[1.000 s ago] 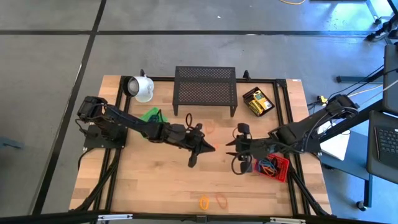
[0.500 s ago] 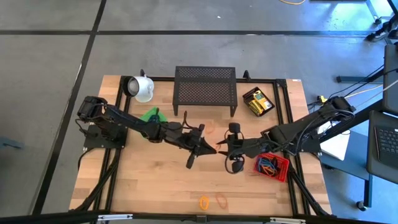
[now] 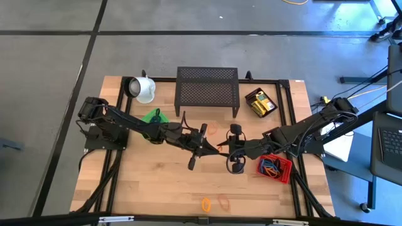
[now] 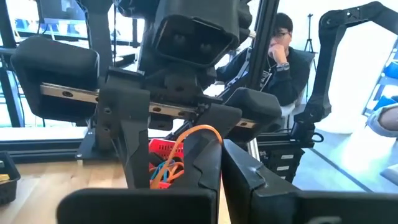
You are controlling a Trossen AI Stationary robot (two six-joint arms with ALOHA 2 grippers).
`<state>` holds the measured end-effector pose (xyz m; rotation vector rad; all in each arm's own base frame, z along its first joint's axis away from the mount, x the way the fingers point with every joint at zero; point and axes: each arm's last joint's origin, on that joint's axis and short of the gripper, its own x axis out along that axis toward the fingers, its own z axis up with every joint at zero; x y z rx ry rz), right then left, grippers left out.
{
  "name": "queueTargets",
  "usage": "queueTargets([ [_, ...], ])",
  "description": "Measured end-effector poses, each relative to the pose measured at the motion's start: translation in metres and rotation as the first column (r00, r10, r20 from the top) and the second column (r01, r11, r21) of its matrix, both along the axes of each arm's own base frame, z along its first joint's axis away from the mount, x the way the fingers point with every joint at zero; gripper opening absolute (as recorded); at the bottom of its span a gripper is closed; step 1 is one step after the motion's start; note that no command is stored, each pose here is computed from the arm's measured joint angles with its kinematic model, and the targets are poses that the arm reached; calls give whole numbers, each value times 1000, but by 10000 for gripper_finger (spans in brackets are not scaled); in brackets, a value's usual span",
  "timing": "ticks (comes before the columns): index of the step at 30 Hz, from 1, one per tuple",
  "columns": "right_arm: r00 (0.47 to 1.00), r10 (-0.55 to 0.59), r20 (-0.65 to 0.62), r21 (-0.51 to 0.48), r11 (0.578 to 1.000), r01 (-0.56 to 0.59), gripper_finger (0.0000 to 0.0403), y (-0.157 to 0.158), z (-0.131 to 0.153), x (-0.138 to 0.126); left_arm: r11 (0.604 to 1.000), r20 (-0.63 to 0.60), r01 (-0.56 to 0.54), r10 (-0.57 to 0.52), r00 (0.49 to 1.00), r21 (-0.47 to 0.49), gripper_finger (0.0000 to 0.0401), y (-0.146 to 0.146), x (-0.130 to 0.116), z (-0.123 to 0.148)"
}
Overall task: Pick & Place Office Desk Supplies
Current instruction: Put the top left orange rubber band into the red bin
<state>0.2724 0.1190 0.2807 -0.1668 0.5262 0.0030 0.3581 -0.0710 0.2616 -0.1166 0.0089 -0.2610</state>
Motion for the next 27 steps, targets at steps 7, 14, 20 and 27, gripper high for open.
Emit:
queueTargets([
  [7,1000,-27,4,46,999,27,102,0,0,0,1000,-1,0,0,1000,0,3,0,0,0],
  [14,999,-35,5,58,998,34,9,0,0,0,1000,4,-1,1,1000,-1,3,0,0,0],
  [20,999,-49,4,80,996,49,6,0,0,0,1000,6,2,-2,1000,-1,19,-2,0,1],
  [27,996,-42,-78,96,994,50,4,-2,-4,-7,996,-31,-46,48,998,78,74,-4,-1,-5],
])
